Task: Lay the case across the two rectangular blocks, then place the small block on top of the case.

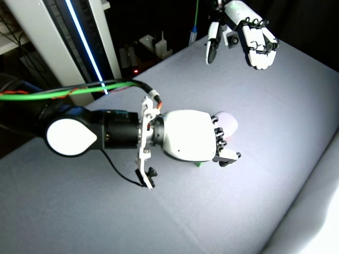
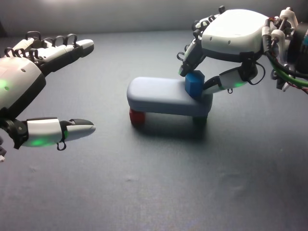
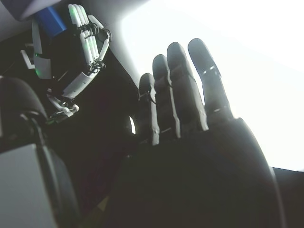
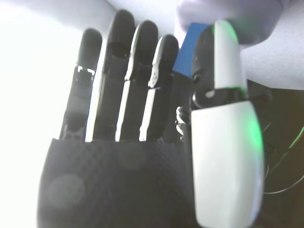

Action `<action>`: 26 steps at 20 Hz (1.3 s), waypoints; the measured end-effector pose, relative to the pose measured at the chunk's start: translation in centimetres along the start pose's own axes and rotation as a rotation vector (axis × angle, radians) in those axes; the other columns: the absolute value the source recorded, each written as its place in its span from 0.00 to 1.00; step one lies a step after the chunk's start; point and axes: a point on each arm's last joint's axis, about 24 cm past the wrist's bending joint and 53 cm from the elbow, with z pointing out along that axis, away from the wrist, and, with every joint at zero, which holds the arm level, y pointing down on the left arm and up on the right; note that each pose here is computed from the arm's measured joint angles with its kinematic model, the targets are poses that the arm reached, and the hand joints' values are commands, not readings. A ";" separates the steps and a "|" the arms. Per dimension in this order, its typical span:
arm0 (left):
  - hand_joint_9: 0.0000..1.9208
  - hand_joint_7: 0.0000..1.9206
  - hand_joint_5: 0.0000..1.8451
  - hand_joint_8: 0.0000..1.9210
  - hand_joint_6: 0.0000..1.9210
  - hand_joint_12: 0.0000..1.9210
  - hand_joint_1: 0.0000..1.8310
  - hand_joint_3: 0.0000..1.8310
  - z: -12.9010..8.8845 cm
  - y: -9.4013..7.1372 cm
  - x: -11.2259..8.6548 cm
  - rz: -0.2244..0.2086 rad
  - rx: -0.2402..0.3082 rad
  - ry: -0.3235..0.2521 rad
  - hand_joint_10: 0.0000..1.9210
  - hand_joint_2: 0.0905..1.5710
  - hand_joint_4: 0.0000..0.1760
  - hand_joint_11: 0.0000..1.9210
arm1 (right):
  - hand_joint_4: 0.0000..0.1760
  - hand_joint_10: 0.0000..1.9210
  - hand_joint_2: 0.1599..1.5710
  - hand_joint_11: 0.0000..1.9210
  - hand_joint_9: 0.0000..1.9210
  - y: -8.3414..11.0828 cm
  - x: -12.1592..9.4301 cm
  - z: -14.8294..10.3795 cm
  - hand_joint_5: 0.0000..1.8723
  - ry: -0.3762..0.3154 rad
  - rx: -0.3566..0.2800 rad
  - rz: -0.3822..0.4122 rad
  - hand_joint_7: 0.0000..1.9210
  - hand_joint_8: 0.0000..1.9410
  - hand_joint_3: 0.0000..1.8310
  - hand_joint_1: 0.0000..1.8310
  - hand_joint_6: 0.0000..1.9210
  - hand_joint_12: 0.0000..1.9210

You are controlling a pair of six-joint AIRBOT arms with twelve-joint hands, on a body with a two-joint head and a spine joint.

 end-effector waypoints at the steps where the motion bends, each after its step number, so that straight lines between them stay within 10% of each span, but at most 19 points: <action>1: 0.19 0.19 0.14 0.00 0.00 0.46 0.46 0.00 0.0 0.0 0.0 0.000 0.000 0.000 0.00 0.54 0.30 0.00 | 0.13 0.00 0.56 0.07 0.34 0.0 0.0 0.0 0.29 0.000 0.001 0.000 0.30 0.00 0.00 0.55 0.00 0.66; 3: 0.19 0.19 0.14 0.00 0.00 0.46 0.46 0.00 0.0 0.0 0.0 0.000 0.000 0.000 0.00 0.54 0.29 0.00 | 0.19 0.00 0.55 0.03 0.30 -0.1 0.0 0.0 0.26 -0.001 0.006 0.004 0.27 0.00 0.00 0.55 0.00 0.66; 5: 0.20 0.20 0.14 0.00 0.00 0.48 0.46 0.00 0.0 0.0 0.0 -0.001 0.000 0.000 0.00 0.53 0.30 0.00 | 0.60 0.00 0.54 0.00 0.21 -0.2 0.0 0.0 0.11 -0.002 0.007 0.007 0.15 0.00 0.00 0.51 0.00 0.63; 8: 0.20 0.20 0.14 0.00 0.00 0.47 0.46 0.00 0.0 -0.1 0.0 -0.004 0.002 -0.002 0.00 0.53 0.31 0.00 | 0.83 0.00 0.52 0.00 0.16 -0.2 0.0 0.0 0.08 -0.002 0.008 0.010 0.11 0.00 0.00 0.50 0.00 0.59; 11: 0.19 0.19 0.14 0.00 0.00 0.46 0.46 0.00 0.0 -0.1 -0.1 -0.005 0.005 -0.006 0.00 0.53 0.32 0.00 | 0.83 0.00 0.51 0.00 0.16 0.0 0.1 0.0 0.07 0.000 0.005 0.014 0.11 0.00 0.00 0.51 0.00 0.61; 14: 0.20 0.20 0.14 0.00 0.00 0.49 0.47 0.00 0.0 -0.2 -0.3 -0.008 0.011 -0.012 0.00 0.53 0.14 0.00 | 0.74 0.00 0.52 0.00 0.05 0.1 0.0 -0.4 0.05 0.001 0.006 0.017 0.06 0.00 0.00 0.55 0.00 0.19; 16: 0.20 0.19 0.15 0.00 0.00 0.49 0.47 0.00 -0.1 -0.4 -0.3 -0.015 0.013 -0.017 0.00 0.53 0.11 0.00 | 0.63 0.00 0.53 0.00 0.03 0.2 -0.5 -1.3 0.04 -0.004 0.002 0.017 0.05 0.00 0.00 0.53 0.00 0.15; 20: 0.18 0.18 0.13 0.00 0.00 0.48 0.49 0.00 -0.7 -0.8 -0.4 -0.022 0.025 -0.022 0.00 0.53 0.21 0.00 | 0.76 0.01 0.53 0.00 0.01 -0.2 -3.5 -5.5 0.01 -0.086 -0.023 0.088 0.02 0.00 0.00 0.48 0.00 0.02; 21: 0.19 0.18 0.12 0.00 0.00 0.49 0.49 0.00 -1.1 -1.2 -0.8 -0.027 0.032 -0.039 0.00 0.52 0.41 0.00 | 0.62 0.01 0.53 0.00 0.01 -0.7 -3.6 -7.1 0.01 -0.103 -0.024 0.121 0.01 0.00 0.00 0.46 0.00 0.00; 22: 0.17 0.17 0.12 0.00 0.00 0.50 0.48 0.00 -1.4 -1.3 -1.3 -0.018 0.040 -0.050 0.00 0.51 0.54 0.00 | 0.75 0.00 0.56 0.00 0.00 -1.2 -3.2 -8.4 0.00 -0.107 -0.017 0.143 0.01 0.00 0.01 0.48 0.00 0.00; 25: 0.16 0.14 0.11 0.00 0.00 0.56 0.44 0.00 -2.3 -2.1 -2.2 -0.022 0.062 -0.087 0.00 0.52 0.39 0.00 | 0.50 0.00 0.61 0.00 0.00 -1.2 -2.4 -11.9 0.03 -0.135 -0.025 0.198 0.03 0.00 0.01 0.49 0.00 0.00; 26: 0.14 0.11 0.10 0.00 0.00 0.60 0.42 0.00 -2.5 -2.2 -2.4 -0.021 0.071 -0.092 0.00 0.53 0.53 0.00 | 0.42 0.00 0.64 0.00 0.00 -0.7 -2.6 -13.0 0.02 -0.160 -0.046 0.216 0.01 0.00 0.01 0.48 0.00 0.00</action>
